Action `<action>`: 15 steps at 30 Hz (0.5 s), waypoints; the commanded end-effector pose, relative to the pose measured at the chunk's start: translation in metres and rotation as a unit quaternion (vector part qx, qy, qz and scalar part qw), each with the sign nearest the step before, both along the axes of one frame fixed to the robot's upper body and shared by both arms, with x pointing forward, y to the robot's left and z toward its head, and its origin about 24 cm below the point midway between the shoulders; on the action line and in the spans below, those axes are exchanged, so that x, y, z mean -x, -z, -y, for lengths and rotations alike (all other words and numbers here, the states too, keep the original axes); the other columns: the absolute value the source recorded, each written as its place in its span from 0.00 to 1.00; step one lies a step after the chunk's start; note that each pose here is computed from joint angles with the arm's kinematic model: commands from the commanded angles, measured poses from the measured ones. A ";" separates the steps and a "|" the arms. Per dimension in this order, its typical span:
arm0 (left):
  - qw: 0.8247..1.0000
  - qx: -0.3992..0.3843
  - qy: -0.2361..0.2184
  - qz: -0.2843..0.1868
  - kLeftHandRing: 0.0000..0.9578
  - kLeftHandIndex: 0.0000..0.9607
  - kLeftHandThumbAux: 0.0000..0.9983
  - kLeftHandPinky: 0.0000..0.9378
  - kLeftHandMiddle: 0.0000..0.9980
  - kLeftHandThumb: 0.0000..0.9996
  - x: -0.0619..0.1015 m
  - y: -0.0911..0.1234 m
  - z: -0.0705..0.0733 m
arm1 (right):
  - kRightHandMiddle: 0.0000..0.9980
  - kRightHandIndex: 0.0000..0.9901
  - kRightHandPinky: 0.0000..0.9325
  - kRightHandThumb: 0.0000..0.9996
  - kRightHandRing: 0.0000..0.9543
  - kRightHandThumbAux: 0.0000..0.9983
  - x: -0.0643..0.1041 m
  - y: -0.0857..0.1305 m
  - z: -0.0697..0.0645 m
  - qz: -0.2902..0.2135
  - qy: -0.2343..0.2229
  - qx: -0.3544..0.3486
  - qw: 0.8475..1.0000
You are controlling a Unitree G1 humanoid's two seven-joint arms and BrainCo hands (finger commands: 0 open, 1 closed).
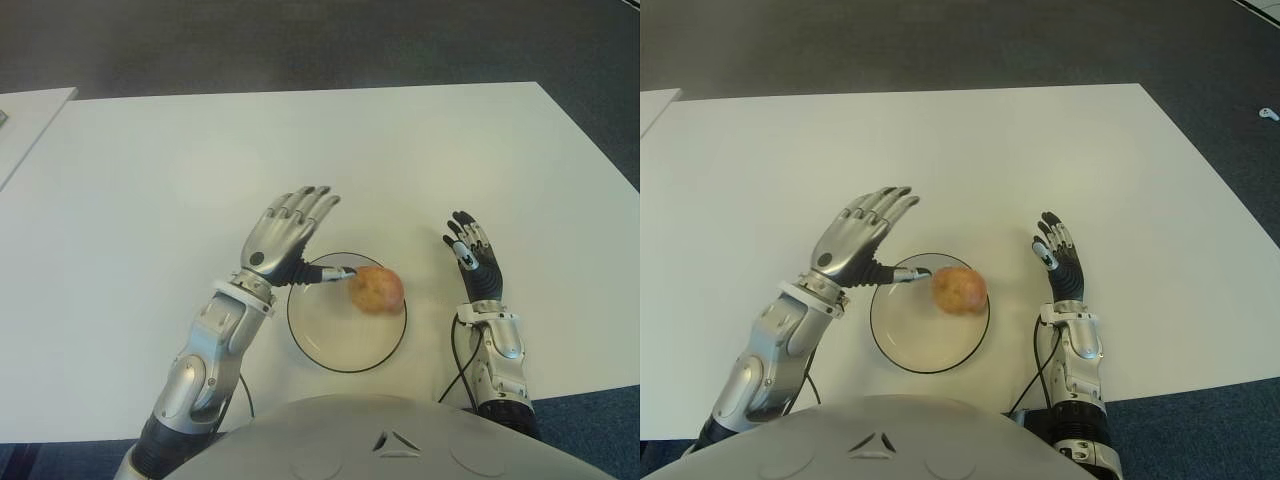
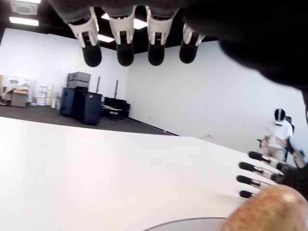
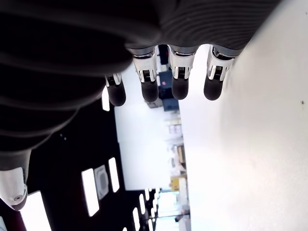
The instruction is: Put the apples into the plate.
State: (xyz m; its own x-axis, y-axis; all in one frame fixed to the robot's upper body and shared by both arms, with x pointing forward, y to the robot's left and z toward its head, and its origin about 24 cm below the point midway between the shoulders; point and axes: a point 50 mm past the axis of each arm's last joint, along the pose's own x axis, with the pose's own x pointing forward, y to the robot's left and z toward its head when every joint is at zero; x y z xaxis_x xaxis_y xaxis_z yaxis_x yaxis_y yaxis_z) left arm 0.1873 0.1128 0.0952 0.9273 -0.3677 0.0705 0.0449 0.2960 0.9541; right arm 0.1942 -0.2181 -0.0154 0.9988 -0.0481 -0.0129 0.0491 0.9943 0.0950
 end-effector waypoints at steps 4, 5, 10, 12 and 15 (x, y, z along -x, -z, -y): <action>0.988 0.129 -0.081 -0.027 0.14 0.10 0.27 0.28 0.10 0.17 -0.001 0.011 -0.012 | 0.06 0.09 0.02 0.13 0.02 0.52 0.009 0.015 -0.003 -0.045 0.006 -0.019 0.999; 0.984 0.151 -0.089 -0.028 0.15 0.11 0.27 0.29 0.11 0.16 -0.001 0.012 -0.012 | 0.06 0.09 0.02 0.13 0.02 0.52 0.009 0.015 -0.003 -0.045 0.006 -0.018 0.999; 0.947 0.284 -0.141 -0.054 0.23 0.17 0.28 0.34 0.17 0.11 0.000 0.020 -0.018 | 0.07 0.10 0.03 0.13 0.03 0.52 0.010 0.012 -0.003 -0.040 0.008 -0.016 0.999; 0.923 0.341 -0.162 -0.070 0.23 0.18 0.30 0.31 0.18 0.10 0.000 0.022 -0.020 | 0.07 0.10 0.03 0.13 0.03 0.52 0.010 0.011 -0.003 -0.038 0.009 -0.016 0.999; 0.890 0.409 -0.181 -0.090 0.23 0.20 0.34 0.28 0.20 0.07 0.002 0.026 -0.022 | 0.08 0.11 0.04 0.13 0.03 0.51 0.011 0.010 -0.003 -0.036 0.010 -0.016 0.999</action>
